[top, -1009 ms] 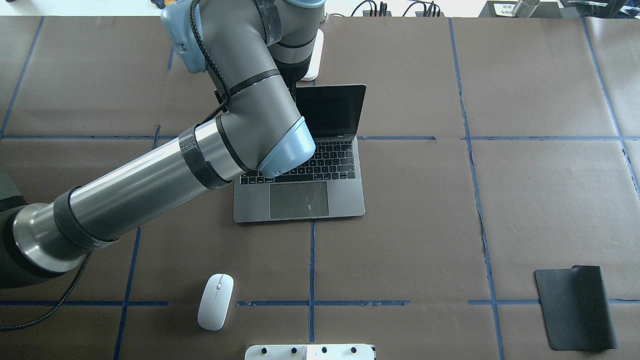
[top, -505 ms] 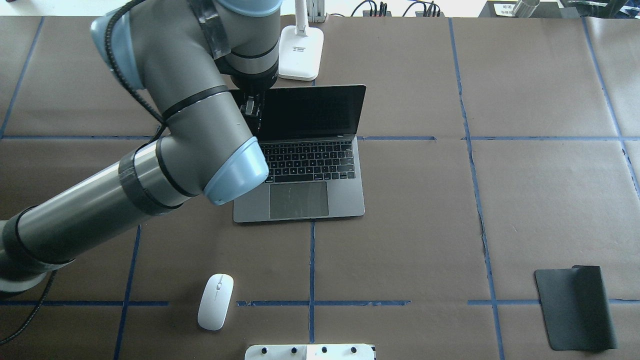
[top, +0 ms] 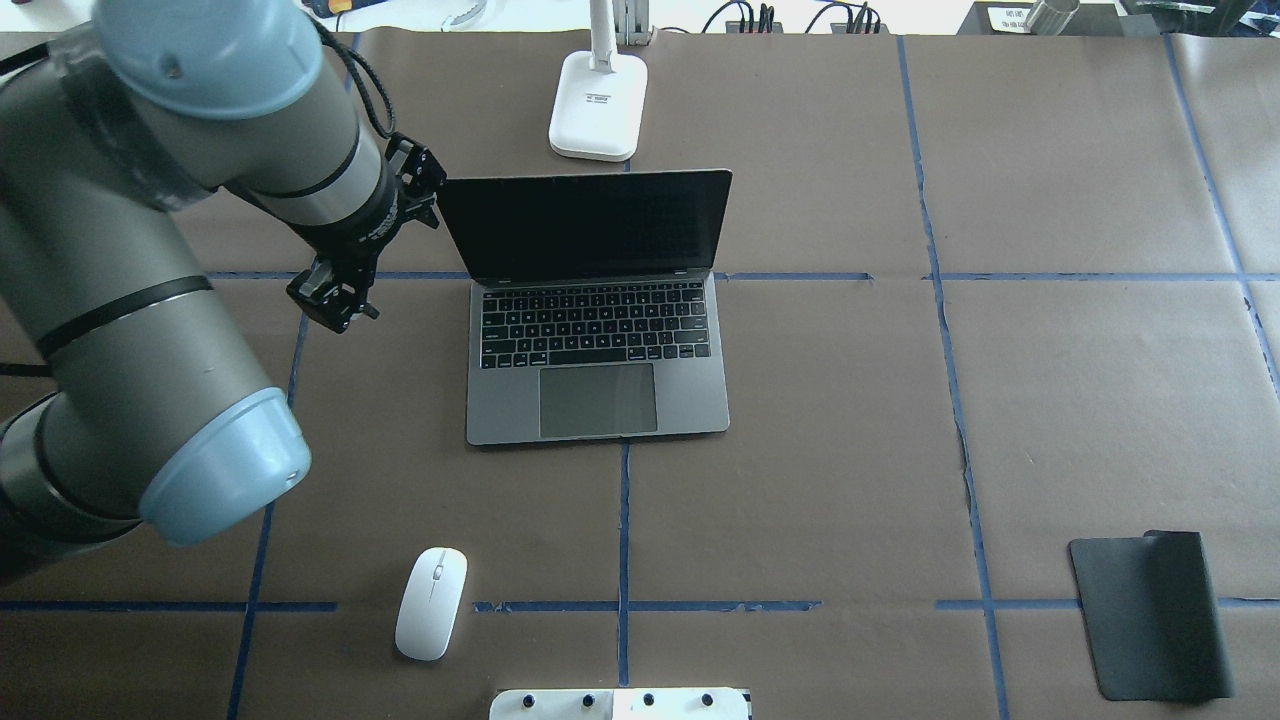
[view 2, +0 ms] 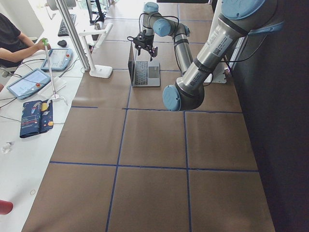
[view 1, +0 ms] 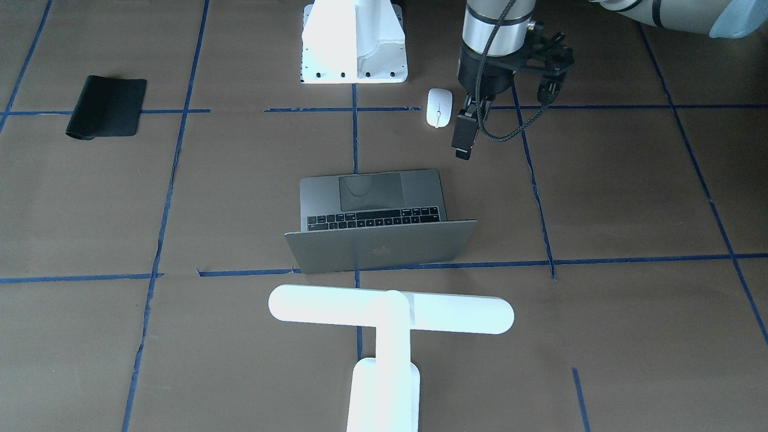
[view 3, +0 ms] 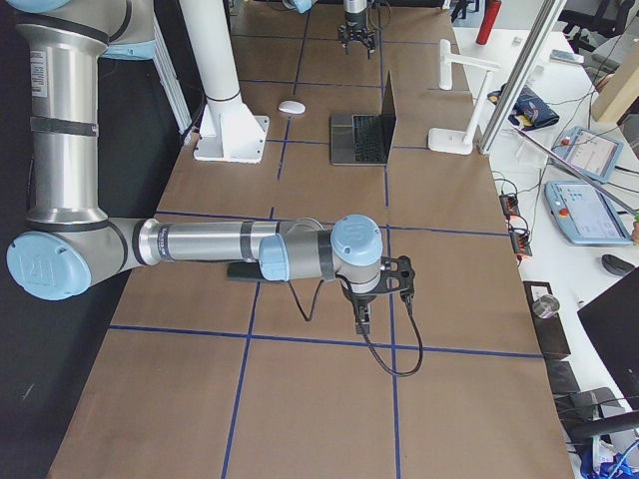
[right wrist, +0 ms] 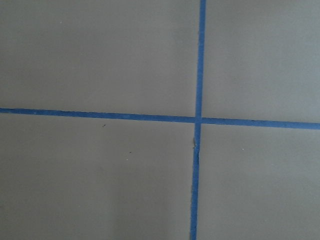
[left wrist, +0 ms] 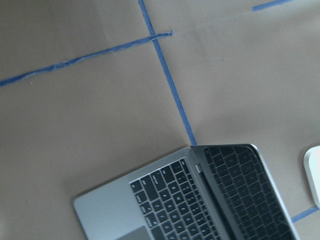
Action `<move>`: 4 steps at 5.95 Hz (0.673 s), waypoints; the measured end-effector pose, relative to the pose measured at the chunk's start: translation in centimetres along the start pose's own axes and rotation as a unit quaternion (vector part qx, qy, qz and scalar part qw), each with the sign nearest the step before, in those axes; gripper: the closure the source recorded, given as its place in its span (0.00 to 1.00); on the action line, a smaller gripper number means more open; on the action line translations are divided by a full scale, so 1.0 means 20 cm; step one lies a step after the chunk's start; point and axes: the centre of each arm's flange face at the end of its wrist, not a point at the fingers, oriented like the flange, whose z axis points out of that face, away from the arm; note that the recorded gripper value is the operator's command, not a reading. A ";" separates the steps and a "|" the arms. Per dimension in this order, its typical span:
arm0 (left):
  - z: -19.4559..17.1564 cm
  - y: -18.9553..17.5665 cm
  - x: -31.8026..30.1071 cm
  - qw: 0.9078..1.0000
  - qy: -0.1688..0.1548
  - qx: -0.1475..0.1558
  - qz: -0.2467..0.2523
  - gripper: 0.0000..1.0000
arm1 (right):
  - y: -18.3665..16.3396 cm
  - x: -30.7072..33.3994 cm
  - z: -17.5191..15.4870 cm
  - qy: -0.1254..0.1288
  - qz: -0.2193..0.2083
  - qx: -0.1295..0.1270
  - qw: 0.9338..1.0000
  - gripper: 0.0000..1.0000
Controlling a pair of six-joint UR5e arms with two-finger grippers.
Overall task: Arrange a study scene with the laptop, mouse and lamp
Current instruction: 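Lift the left gripper off the laptop and draw it back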
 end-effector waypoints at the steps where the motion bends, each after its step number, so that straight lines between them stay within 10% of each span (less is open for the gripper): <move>1: -0.03 -0.07 -0.14 0.998 0.001 -0.002 0.055 0.00 | 0.04 -0.13 0.00 -0.016 -0.004 -0.004 1.000 0.00; 4: -0.09 -0.20 -0.44 0.985 -0.003 -0.006 0.170 0.00 | 0.14 -0.76 0.12 -0.009 0.064 -0.015 0.998 0.00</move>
